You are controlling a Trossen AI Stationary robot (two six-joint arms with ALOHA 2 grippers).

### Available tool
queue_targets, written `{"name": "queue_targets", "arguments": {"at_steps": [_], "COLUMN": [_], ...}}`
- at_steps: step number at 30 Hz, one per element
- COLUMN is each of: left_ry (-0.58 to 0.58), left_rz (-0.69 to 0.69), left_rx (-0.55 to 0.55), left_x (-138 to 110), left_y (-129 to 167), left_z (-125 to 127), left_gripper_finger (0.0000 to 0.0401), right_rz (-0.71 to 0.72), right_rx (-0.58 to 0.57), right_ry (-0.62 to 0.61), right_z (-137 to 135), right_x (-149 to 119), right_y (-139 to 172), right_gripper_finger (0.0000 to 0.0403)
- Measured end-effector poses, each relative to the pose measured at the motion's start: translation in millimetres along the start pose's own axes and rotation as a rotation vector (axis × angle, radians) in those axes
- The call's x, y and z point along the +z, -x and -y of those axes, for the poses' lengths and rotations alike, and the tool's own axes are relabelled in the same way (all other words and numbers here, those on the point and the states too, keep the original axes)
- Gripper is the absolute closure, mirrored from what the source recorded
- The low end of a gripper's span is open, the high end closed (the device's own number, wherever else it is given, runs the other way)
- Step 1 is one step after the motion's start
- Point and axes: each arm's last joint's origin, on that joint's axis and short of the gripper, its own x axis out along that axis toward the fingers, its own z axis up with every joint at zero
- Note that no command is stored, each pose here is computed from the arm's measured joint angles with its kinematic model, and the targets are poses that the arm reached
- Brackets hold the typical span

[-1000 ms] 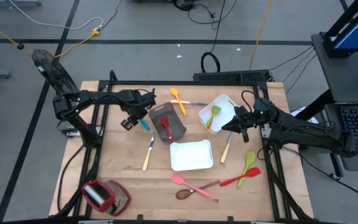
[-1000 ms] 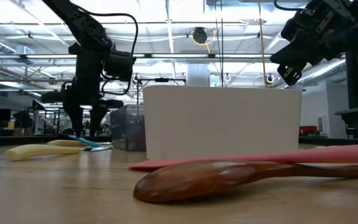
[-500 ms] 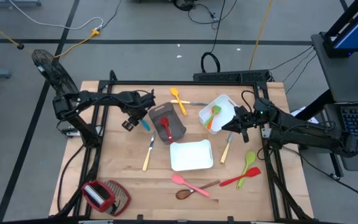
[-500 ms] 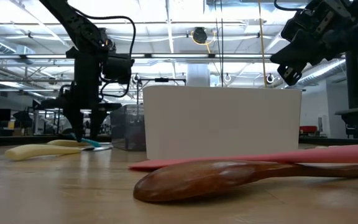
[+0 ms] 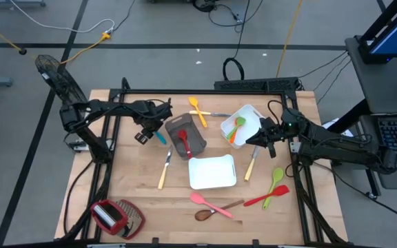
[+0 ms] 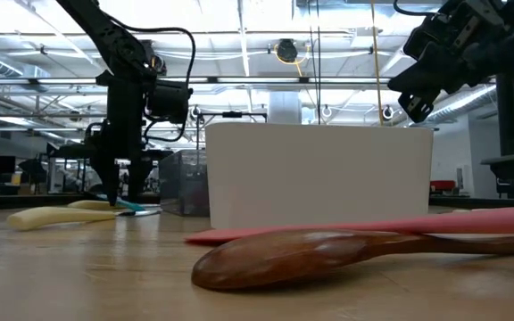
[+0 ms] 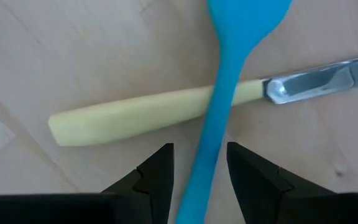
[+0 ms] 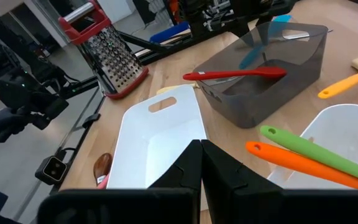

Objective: Pick & Place Kitchen Items
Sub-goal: Put the blue spatula into the top white bin

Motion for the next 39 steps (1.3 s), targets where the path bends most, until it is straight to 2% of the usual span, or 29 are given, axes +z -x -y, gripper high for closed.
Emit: {"name": "queue_targets", "arguments": {"at_steps": [9,24,27,35,39], "left_ry": [-0.007,-0.040,-0.043,-0.040,-0.017], "left_rz": [0.013,0.015,0.019,0.055,0.072], "left_rx": [0.030,0.043,0.044,0.035,0.014], "left_x": [-3.5,-4.9,-6.0,-12.2,-15.5], "left_y": [-15.8,-17.4,-17.1,-16.8,-14.0], "left_z": [4.9,3.1,2.0,-2.1,-4.9], "left_gripper_finger": [0.0249,0.0253,0.0277,0.0379,0.0385], "right_rz": [0.000,0.001,0.001,0.001,0.001], "right_rx": [-0.006,-0.009,-0.009,-0.009,-0.009], "right_ry": [-0.010,-0.025,-0.025,-0.025,-0.025], "right_z": [0.4,0.5,0.5,0.6,0.6], "right_x": [0.0,0.0,0.0,0.0,0.0], "right_y": [-0.1,0.0,0.0,-0.1,-0.1], "right_gripper_finger": [0.0403,0.0403,0.0403,0.0403,0.0403]}}
